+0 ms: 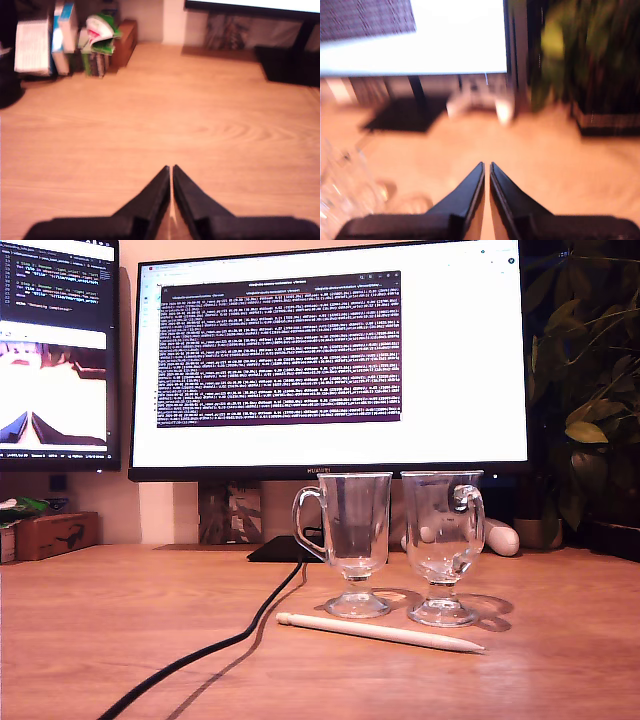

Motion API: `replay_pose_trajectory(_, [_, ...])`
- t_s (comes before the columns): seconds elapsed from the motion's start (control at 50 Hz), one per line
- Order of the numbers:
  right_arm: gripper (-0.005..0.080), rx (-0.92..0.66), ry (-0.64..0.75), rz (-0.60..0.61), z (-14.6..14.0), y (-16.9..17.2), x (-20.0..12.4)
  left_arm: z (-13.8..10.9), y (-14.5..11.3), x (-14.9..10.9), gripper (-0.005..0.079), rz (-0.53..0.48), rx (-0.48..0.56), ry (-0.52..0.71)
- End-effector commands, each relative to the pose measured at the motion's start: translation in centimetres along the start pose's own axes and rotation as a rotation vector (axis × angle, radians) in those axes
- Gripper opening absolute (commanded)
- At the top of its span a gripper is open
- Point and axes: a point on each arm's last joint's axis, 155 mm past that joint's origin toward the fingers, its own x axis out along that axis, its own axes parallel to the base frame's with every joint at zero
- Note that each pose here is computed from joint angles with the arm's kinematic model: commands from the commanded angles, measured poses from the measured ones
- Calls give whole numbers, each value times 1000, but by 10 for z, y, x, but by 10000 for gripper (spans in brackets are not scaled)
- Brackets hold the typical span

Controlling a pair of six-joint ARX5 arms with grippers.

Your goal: Pick the small glass cups in front of you with each of your hands, and place them behind the white pen

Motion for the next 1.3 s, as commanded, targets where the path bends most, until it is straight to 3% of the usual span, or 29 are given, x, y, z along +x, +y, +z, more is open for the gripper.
replay_pose_trajectory(0.0, [-7, -8, -15, 11, 1, 3, -3, -10, 4, 3, -22, 15, -4, 16])
replay_pose_trajectory(0.32, [-7, -20, -25, 12, -23, 4, -14, -8, 10, 4, -22, 48, -3, 4])
replay_pose_trajectory(0.56, [-7, -100, 50, 1, -46, 1, -12, -7, 13, 4, -22, 64, 2, -2])
replay_pose_trajectory(0.72, [-7, -90, 53, -78, -47, -14, -13, -7, 14, 4, -22, 70, 1, -1])
replay_pose_trajectory(1.28, [-7, -71, 59, -79, -48, -14, -12, -8, 13, 4, -22, 67, 1, -1])
